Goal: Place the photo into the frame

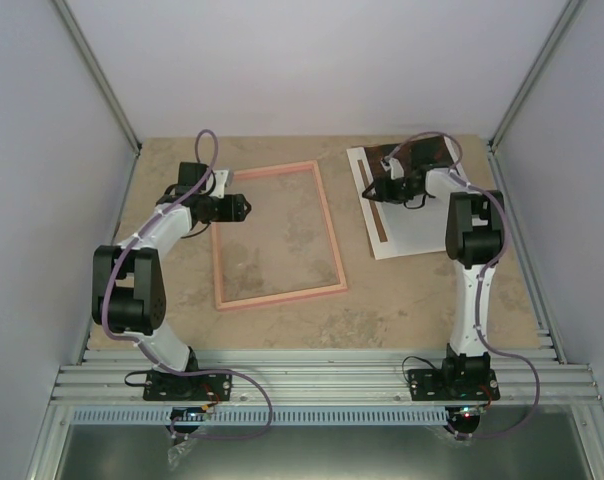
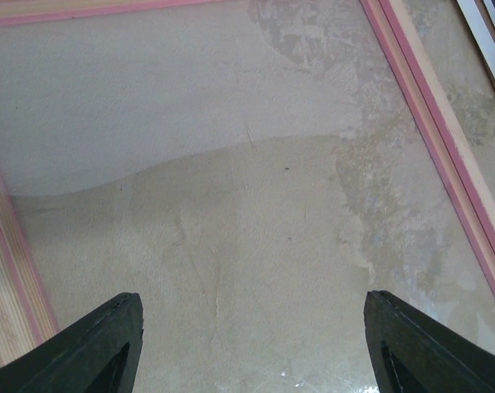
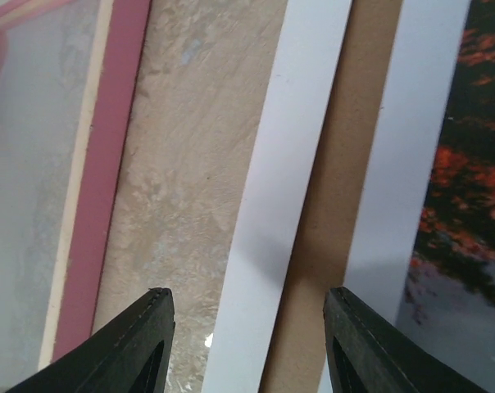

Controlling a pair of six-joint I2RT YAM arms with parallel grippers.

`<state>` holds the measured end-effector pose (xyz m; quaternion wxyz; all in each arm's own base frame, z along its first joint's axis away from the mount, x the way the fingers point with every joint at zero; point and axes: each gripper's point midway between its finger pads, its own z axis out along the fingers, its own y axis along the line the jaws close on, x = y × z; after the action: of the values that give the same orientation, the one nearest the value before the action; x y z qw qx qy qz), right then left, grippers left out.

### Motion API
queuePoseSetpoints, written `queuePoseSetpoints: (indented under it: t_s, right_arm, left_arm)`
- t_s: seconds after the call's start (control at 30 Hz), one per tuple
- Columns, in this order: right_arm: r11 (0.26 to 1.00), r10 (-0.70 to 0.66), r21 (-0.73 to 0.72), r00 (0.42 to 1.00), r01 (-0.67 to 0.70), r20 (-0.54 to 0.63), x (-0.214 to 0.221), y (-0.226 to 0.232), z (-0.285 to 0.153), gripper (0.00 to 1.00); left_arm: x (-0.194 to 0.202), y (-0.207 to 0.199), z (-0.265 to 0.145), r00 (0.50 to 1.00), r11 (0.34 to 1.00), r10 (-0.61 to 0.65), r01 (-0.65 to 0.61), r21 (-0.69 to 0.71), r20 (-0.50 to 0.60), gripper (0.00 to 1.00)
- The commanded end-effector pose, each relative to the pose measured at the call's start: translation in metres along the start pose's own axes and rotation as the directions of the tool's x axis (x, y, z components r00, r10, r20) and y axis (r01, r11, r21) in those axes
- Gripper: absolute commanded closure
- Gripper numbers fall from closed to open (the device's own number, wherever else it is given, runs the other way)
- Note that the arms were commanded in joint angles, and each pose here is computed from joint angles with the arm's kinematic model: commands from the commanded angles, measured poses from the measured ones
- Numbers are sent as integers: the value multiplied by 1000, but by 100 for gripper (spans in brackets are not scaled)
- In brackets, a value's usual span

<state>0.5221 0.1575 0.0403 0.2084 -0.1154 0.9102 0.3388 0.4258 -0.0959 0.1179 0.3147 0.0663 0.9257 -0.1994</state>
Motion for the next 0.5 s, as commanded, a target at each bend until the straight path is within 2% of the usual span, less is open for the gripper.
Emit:
queuePoseSetpoints:
  t_s: [0.0, 0.33, 0.47]
  right_arm:
    - [990, 59, -128, 997, -64, -39, 11, 10, 16, 48]
    - [989, 70, -124, 996, -76, -54, 15, 10, 24, 48]
    - [974, 111, -190, 990, -125, -82, 23, 20, 35, 48]
  left_arm:
    - [-3, 0, 2, 1000, 1000, -2, 2, 3, -8, 25]
    - [-1, 1, 6, 1000, 1000, -3, 3, 3, -21, 25]
    - [-3, 2, 7, 1000, 1000, -4, 4, 3, -23, 24]
